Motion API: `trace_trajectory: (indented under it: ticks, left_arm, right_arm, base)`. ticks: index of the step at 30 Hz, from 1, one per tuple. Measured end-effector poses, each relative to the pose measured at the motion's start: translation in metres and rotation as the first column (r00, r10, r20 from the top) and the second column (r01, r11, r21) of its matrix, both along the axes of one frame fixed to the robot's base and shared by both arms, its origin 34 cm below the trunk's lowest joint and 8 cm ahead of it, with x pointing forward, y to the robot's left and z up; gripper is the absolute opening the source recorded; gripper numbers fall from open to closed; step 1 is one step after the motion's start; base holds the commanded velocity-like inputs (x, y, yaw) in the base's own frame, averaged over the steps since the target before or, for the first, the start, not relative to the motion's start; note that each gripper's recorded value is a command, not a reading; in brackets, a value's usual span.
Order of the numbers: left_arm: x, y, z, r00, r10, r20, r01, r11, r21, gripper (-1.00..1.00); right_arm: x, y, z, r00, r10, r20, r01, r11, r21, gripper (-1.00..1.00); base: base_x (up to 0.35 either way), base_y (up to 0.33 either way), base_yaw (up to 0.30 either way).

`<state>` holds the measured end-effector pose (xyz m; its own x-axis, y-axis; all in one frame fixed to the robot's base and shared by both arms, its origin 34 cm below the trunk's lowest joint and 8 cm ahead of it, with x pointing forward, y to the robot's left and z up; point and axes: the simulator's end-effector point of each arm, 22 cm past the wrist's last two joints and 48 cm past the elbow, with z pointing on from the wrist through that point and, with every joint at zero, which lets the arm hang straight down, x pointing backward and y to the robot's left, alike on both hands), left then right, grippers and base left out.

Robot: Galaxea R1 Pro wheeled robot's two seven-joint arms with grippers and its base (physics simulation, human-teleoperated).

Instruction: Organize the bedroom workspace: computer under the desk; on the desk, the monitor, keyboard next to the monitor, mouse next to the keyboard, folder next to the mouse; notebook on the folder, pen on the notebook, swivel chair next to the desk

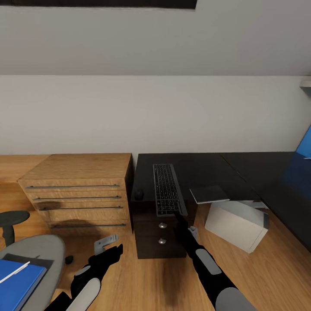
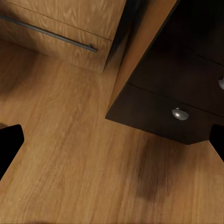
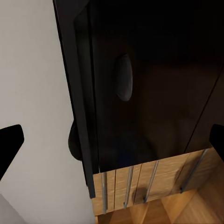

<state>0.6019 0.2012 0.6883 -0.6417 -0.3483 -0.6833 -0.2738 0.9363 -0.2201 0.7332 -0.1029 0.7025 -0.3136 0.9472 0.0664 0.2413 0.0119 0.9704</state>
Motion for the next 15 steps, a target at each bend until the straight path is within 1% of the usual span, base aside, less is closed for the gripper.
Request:
trace_trajectory:
  ticks: [3, 7, 13, 15]
  left_arm:
    - [0.0, 0.0, 0.0, 1.0, 0.0, 0.0, 0.0, 1.0, 0.0, 1.0]
    - [-0.0001, 0.0, 0.0003, 1.0, 0.0, 0.001, 0.0, 1.0, 0.001, 1.0]
    - [-0.0001, -0.0001, -0.0001, 1.0, 0.0, 0.0, 0.0, 1.0, 0.0, 1.0]
    - [0.0, 0.0001, 0.0001, 1.0, 0.001, 0.001, -0.001, 1.0, 0.0, 1.0]
  right_arm:
    - [0.0, 0.0, 0.0, 1.0, 0.0, 0.0, 0.0, 1.0, 0.0, 1.0]
    - [-0.0001, -0.0001, 0.0003, 1.0, -0.001, 0.0, 0.001, 1.0, 0.001, 1.0]
    - [0.0, -0.0001, 0.0, 1.0, -0.001, 0.0, 0.001, 1.0, 0.001, 1.0]
    - [-0.0001, -0.0001, 0.0002, 1.0, 0.0, 0.0, 0.0, 1.0, 0.001, 1.0]
  base:
    - [0.023, 0.02, 0.0]
    - [0.152, 0.122, 0.0]
    - [0.037, 0.028, 0.0]
    - [0.13, 0.079, 0.0]
